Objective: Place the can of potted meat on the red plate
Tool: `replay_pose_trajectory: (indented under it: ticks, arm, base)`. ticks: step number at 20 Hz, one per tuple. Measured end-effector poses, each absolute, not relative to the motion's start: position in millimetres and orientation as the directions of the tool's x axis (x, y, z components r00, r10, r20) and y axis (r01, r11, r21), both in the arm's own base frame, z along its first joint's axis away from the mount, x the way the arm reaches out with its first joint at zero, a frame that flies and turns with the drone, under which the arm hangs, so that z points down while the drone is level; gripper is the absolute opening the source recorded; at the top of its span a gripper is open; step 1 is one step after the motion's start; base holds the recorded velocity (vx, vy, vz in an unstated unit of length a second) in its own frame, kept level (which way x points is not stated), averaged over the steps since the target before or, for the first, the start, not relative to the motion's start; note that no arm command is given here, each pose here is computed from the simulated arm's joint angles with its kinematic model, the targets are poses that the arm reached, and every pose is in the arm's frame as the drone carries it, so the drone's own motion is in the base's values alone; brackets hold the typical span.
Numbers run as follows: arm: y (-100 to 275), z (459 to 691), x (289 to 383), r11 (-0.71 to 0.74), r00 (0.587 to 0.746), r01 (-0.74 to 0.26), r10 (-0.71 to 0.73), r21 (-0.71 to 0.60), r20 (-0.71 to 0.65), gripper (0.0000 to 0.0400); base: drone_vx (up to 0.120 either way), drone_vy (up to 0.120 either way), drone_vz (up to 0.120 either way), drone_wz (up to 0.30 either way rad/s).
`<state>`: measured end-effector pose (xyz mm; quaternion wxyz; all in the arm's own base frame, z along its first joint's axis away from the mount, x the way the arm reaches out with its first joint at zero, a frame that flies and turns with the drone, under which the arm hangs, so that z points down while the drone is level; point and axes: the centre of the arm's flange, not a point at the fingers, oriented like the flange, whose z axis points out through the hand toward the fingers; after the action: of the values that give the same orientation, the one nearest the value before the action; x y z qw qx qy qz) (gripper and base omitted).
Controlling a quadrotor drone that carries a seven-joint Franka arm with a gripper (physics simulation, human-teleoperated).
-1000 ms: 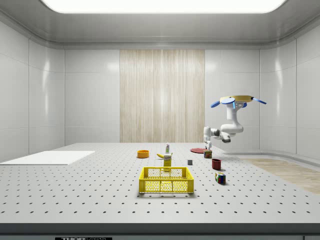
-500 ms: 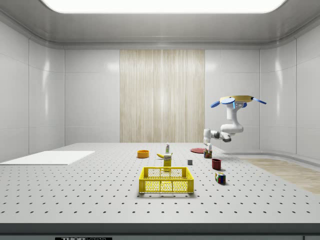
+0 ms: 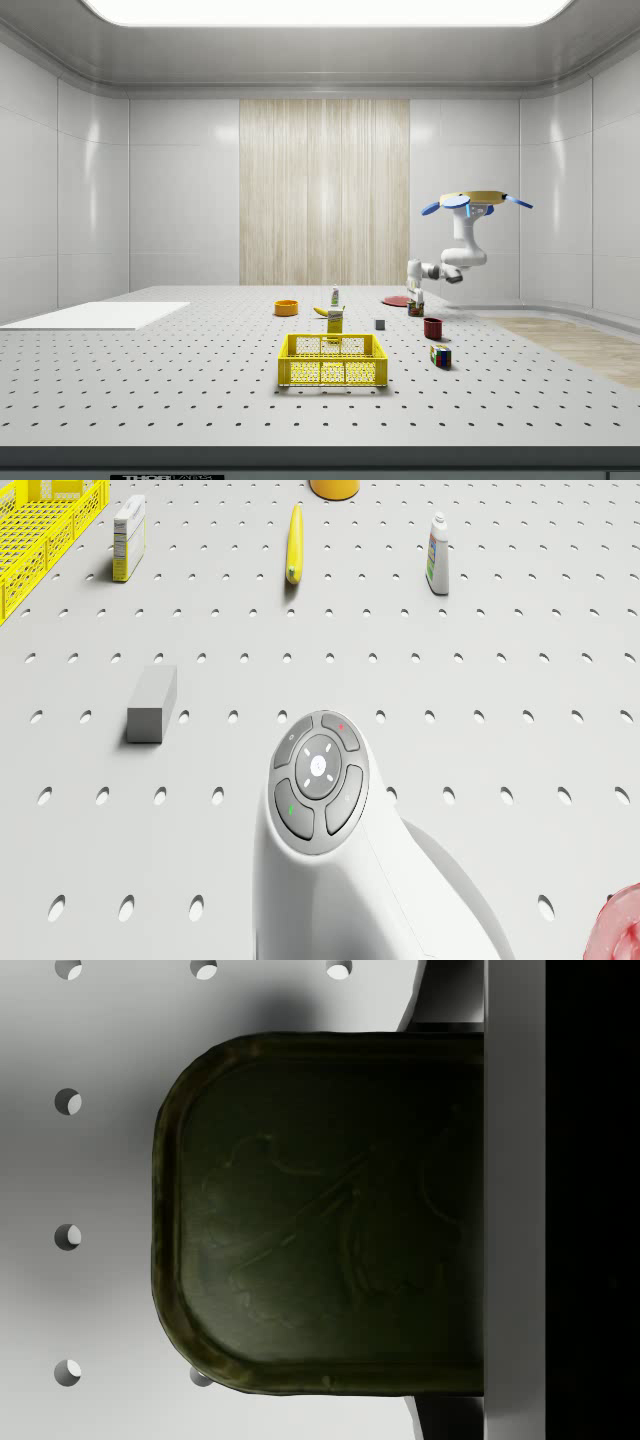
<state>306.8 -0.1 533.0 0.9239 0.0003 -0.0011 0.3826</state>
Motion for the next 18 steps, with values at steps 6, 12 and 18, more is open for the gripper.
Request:
replay_pose_trajectory:
  ticks: [6,12,18]
  arm:
    - [0.2,534.4,306.9,0.705,0.705,-0.709,0.709,-0.002,-0.001,0.0284]
    - [0.3,528.1,306.9,0.705,0.705,-0.709,0.709,-0.003,-0.002,0.0285]
    - [0.4,504.1,306.8,0.705,0.705,-0.709,0.709,-0.003,-0.003,0.0285]
  base:
    - [0.0,0.0,0.0,0.0]
    - [0.0,0.0,0.0,0.0]
    - [0.0,0.0,0.0,0.0]
